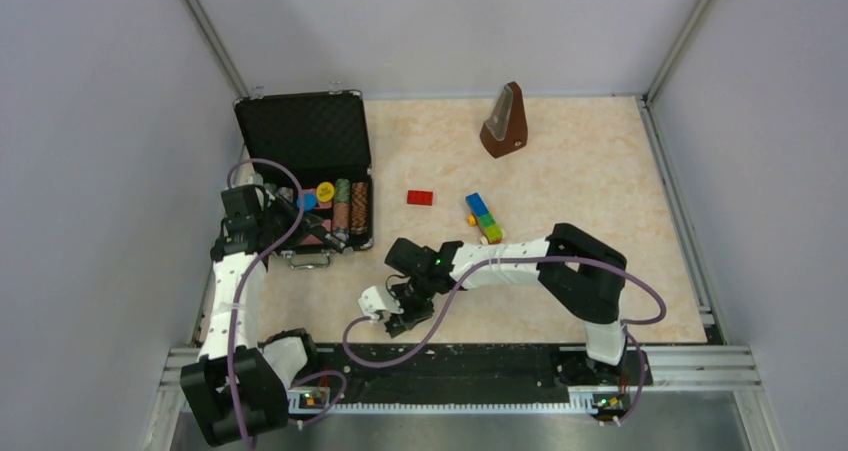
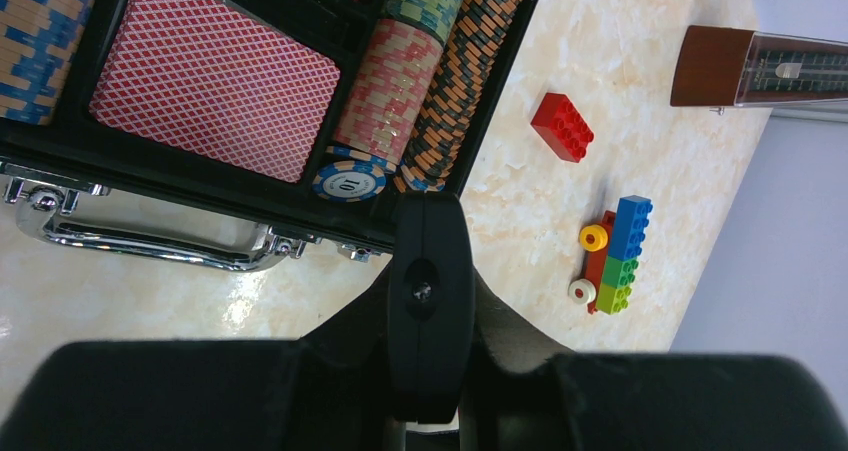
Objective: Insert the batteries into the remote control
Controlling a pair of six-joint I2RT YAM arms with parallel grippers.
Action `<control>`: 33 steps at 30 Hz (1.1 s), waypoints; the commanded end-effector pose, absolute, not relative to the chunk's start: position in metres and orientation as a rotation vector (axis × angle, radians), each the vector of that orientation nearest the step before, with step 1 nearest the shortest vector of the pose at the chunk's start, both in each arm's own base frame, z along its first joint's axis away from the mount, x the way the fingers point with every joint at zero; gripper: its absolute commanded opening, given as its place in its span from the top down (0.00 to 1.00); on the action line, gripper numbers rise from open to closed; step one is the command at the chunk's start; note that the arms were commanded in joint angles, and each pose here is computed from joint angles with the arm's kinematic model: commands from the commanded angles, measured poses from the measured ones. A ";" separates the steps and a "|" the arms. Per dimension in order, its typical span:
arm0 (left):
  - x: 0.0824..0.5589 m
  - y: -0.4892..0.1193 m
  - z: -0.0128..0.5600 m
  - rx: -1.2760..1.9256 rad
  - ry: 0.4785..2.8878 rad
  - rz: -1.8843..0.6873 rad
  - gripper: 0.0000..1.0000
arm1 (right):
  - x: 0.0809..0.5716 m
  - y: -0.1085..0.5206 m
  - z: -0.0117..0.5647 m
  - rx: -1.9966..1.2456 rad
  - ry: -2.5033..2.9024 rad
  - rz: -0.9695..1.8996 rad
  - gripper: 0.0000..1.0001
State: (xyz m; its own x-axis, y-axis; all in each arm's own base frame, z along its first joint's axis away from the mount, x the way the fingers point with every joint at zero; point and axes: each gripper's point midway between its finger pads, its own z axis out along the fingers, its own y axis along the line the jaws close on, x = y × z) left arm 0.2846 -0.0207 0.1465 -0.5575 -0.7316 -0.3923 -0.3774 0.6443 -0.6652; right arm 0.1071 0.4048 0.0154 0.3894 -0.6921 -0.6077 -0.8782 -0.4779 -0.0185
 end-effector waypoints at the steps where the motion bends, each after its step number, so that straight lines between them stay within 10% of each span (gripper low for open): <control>1: 0.290 -0.018 0.156 -0.810 2.149 -0.690 1.00 | 0.110 0.356 -0.020 -2.416 1.589 0.628 0.82; 33: 0.284 -0.027 0.150 -0.787 2.185 -0.735 1.00 | 0.157 0.330 0.018 -1.241 2.346 0.408 0.75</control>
State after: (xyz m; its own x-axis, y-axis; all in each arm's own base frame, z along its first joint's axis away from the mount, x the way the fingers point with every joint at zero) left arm 0.2814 -0.0283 0.1432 -0.5871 -0.7218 -0.3665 -0.3587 0.6378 -0.6815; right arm 0.1443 0.3500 0.0196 -0.3859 -0.7361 -0.5561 -0.9094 0.4048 0.0953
